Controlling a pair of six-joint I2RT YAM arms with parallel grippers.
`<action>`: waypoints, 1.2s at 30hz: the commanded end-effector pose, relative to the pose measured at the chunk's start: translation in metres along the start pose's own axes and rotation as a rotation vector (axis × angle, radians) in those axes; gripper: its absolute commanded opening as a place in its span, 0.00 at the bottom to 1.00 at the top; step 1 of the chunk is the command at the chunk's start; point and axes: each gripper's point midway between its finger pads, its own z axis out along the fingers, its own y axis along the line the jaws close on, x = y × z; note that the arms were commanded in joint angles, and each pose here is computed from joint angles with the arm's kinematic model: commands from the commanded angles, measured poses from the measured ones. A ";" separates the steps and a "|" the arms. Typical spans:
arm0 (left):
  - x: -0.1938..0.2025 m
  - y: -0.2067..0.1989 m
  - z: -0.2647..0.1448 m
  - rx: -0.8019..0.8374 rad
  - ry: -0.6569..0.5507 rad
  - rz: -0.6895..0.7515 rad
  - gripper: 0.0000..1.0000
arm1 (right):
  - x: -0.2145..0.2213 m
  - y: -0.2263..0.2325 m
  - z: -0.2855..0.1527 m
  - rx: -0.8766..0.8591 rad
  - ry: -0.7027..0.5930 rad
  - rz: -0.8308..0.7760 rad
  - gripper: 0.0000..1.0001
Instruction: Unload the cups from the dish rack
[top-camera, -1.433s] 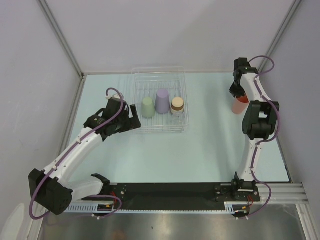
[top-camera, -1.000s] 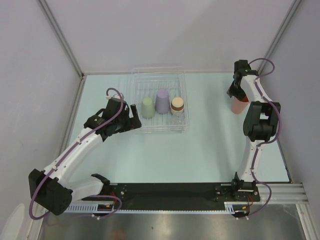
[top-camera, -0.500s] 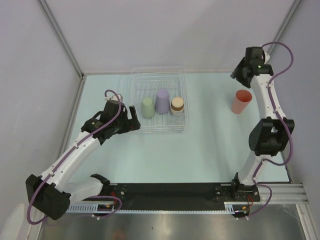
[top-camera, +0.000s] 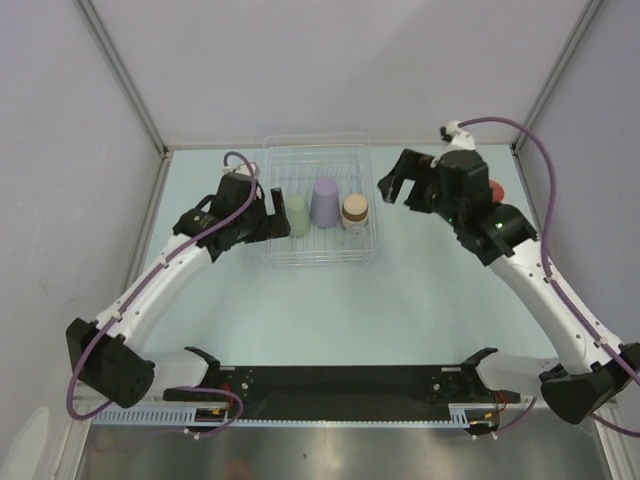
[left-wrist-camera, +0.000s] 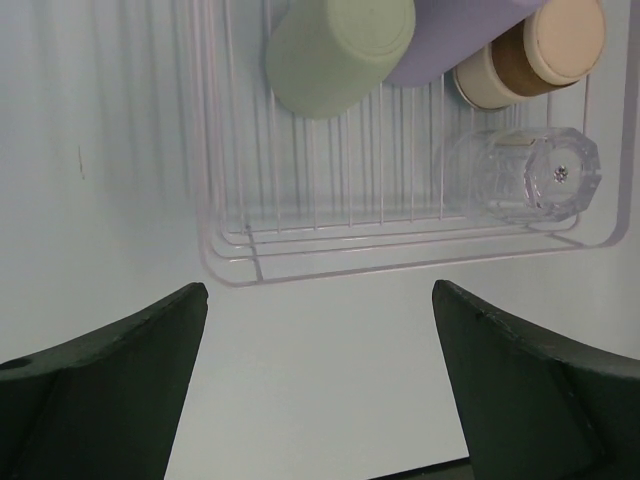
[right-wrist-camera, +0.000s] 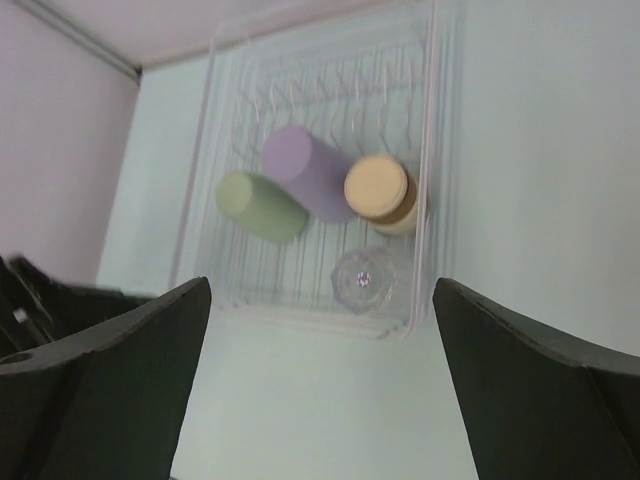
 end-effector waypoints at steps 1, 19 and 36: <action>-0.035 -0.040 0.005 0.109 -0.033 0.085 1.00 | 0.032 0.005 -0.011 0.073 0.002 -0.081 1.00; -0.102 -0.101 0.105 -0.014 -0.097 0.297 1.00 | 0.064 -0.022 -0.045 0.157 0.067 -0.159 1.00; -0.090 -0.137 0.159 0.010 -0.093 0.363 1.00 | 0.066 -0.029 -0.049 0.158 0.085 -0.198 1.00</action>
